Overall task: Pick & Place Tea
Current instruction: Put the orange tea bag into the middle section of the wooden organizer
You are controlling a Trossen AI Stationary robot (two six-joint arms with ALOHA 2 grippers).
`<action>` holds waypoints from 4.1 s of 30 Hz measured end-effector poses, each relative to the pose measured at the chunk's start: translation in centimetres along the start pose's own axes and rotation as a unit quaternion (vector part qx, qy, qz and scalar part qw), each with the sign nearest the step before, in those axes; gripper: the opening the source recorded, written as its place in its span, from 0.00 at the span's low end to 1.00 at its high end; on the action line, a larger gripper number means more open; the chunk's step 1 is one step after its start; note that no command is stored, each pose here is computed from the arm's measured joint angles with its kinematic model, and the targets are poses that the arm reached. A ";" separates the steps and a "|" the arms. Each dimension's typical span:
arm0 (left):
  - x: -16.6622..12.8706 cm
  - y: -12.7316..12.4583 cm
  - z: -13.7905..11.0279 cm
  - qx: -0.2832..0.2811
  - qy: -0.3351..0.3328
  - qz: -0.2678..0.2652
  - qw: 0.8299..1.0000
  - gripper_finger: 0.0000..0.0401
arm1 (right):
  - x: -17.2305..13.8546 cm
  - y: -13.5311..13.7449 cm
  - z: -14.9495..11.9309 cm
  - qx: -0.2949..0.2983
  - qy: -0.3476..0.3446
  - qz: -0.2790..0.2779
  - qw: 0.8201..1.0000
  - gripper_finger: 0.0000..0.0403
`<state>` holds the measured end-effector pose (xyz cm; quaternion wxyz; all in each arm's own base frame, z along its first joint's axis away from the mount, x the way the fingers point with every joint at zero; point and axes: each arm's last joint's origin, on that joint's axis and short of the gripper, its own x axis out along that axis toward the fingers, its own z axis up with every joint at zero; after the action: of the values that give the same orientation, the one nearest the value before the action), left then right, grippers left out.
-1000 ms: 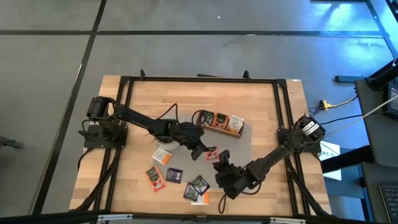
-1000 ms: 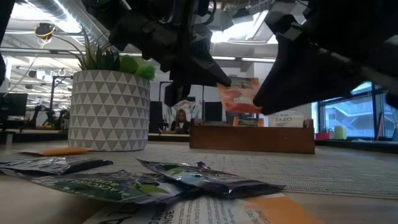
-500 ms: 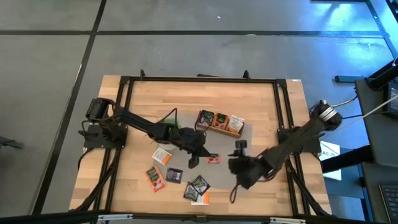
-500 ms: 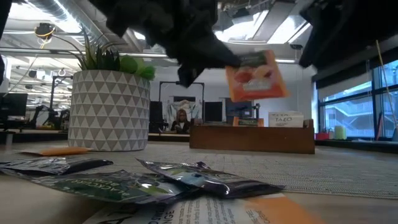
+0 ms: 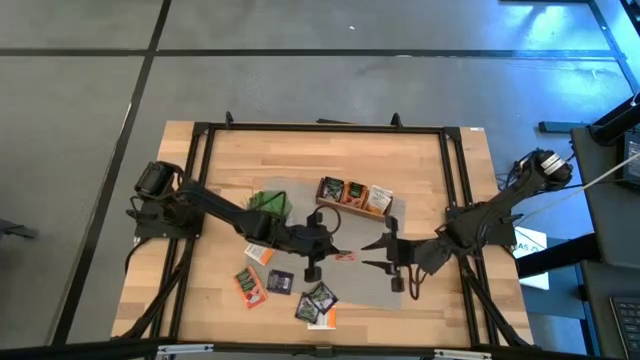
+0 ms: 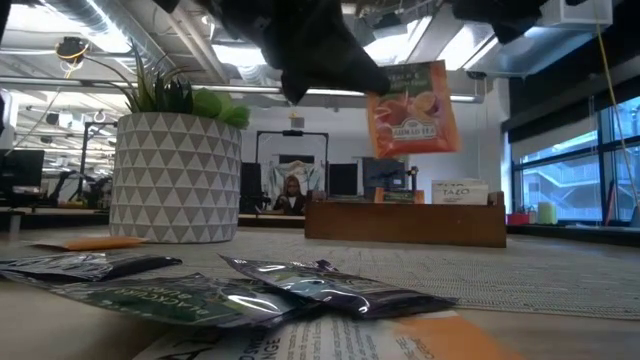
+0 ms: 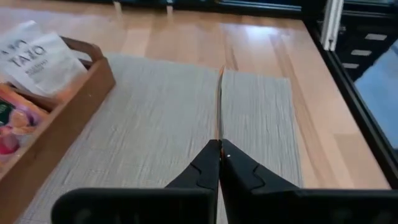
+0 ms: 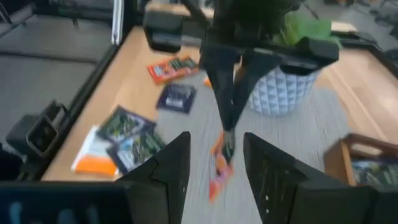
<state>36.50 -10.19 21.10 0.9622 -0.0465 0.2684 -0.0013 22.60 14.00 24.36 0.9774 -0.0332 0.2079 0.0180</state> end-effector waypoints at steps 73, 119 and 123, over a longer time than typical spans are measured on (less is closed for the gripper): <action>-6.9 -3.7 0.5 0.033 -0.140 0.050 0.988 0.38 | -1.6 -5.2 -2.7 0.101 -0.023 -0.103 0.989 0.01; -6.5 -3.2 0.4 0.042 -0.130 0.059 0.989 0.38 | 5.9 -12.7 -12.8 0.055 -0.015 -0.235 0.970 0.02; -6.5 -3.2 0.4 0.042 -0.129 0.059 0.989 0.38 | 6.1 -12.7 -13.2 0.051 -0.005 -0.240 0.969 0.02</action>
<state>31.21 -13.11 25.05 0.9883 0.0099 0.1436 0.0502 23.42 0.50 10.61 0.9547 -0.0319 0.1895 -0.2273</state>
